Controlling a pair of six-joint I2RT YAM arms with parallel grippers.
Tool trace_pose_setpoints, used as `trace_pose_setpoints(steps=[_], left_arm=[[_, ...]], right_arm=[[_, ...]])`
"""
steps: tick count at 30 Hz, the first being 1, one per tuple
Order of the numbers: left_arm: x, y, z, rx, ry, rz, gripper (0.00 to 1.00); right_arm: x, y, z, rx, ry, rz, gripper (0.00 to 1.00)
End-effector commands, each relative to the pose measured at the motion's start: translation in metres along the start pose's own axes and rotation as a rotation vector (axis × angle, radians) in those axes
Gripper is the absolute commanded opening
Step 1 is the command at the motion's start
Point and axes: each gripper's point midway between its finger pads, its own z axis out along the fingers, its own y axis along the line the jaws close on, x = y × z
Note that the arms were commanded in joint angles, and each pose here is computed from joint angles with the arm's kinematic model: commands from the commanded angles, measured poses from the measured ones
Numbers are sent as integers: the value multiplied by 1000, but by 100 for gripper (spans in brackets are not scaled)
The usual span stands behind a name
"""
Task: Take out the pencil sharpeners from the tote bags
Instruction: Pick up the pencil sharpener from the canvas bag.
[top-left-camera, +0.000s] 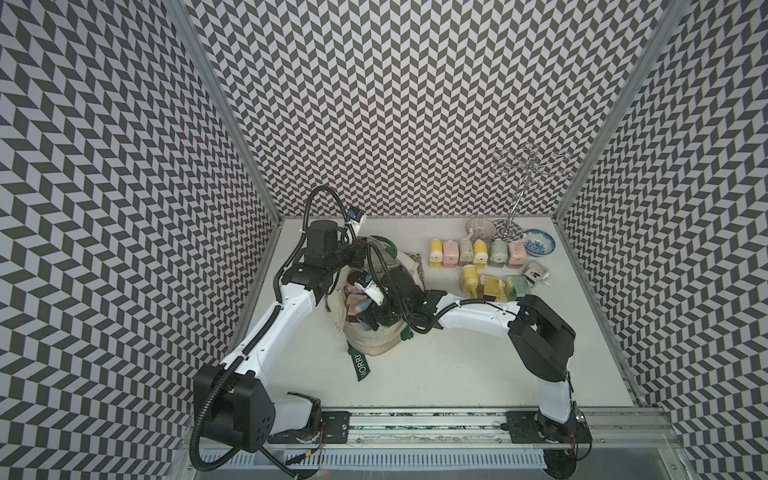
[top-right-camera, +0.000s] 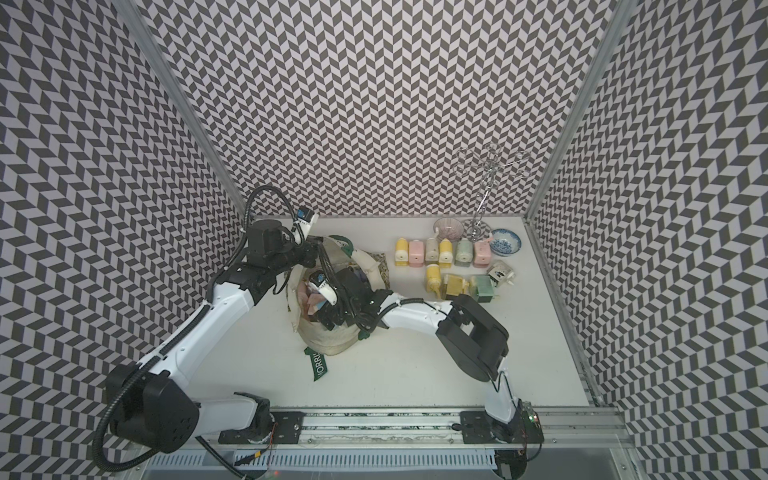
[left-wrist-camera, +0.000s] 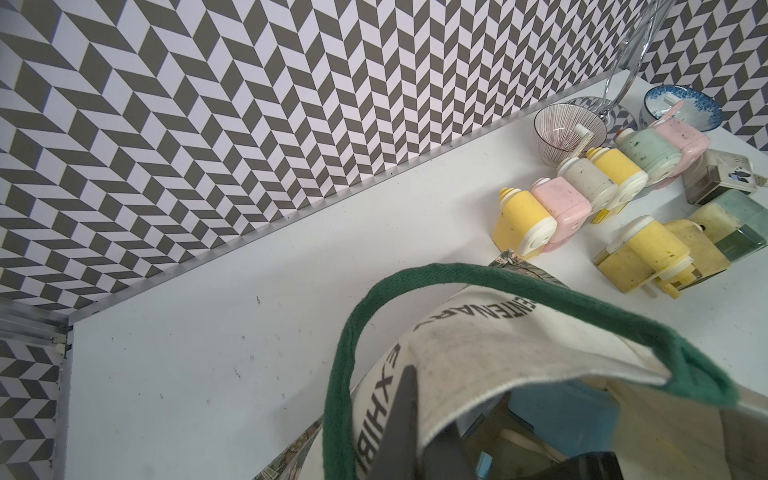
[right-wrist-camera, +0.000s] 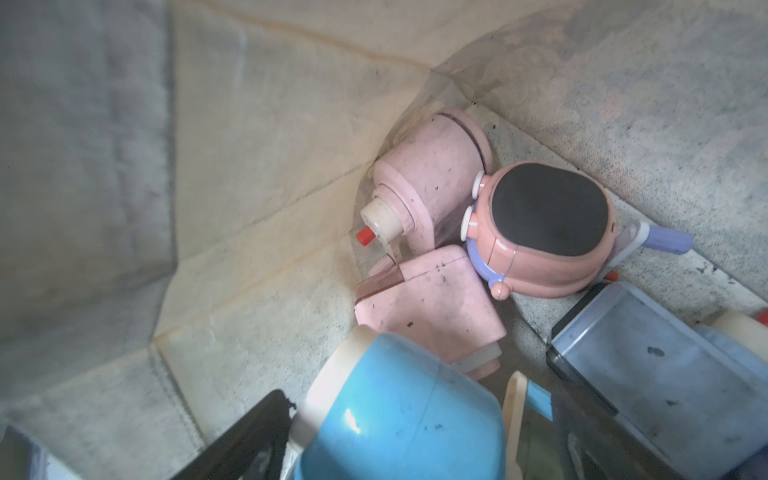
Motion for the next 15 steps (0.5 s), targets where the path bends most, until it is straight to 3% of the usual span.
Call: trace_pose_setpoints(steps=[1, 11, 15], left_arm=[[-44, -7, -18, 13, -134, 29, 0], [-44, -8, -18, 16, -133, 30, 0], [-44, -9, -17, 16, -133, 30, 0]], right_arm=[[-19, 5, -18, -22, -55, 31, 96], [0, 46, -40, -236, -24, 44, 90], [8, 42, -45, -205, 5, -24, 89]])
